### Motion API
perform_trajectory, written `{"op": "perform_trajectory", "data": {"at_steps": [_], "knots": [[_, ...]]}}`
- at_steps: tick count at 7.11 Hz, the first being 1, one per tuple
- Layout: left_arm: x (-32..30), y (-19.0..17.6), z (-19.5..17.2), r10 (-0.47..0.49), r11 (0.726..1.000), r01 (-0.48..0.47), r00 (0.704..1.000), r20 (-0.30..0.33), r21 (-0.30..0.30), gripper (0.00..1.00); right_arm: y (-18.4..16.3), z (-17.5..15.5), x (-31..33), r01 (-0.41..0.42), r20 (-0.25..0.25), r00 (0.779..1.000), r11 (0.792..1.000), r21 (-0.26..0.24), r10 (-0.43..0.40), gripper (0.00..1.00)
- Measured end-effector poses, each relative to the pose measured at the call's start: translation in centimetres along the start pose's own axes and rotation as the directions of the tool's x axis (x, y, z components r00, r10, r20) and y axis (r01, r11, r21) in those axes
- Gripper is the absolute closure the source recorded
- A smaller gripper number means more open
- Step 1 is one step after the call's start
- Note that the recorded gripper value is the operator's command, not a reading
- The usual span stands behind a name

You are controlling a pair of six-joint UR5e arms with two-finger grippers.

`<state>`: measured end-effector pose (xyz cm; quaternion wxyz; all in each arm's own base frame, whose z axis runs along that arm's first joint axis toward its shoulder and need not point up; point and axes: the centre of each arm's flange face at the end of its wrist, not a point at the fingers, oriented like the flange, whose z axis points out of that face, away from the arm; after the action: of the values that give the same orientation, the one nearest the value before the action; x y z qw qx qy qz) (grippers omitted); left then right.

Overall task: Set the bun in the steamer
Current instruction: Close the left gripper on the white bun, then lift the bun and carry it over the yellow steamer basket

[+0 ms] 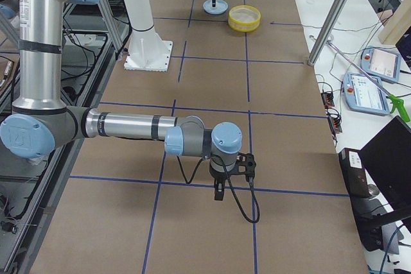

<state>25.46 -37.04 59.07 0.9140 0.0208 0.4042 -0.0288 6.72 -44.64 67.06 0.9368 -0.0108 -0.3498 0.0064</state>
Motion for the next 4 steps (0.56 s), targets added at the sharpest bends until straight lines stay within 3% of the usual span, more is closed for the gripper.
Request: {"op": "perform_trajectory", "data": {"at_steps": [2,4], "knots": [[1.3,-0.2,-1.8,0.012,1.0,-0.011,0.999,-0.031,0.025,0.64,0.0,0.0,0.0,0.0,0.0,1.0,1.0,0.0,0.0,0.0],[3.3,-1.9,-6.6,0.021,0.994,-0.01,0.995,-0.098,0.109,0.64,0.0,0.0,0.0,0.0,0.0,1.0,1.0,0.0,0.0,0.0]]}}
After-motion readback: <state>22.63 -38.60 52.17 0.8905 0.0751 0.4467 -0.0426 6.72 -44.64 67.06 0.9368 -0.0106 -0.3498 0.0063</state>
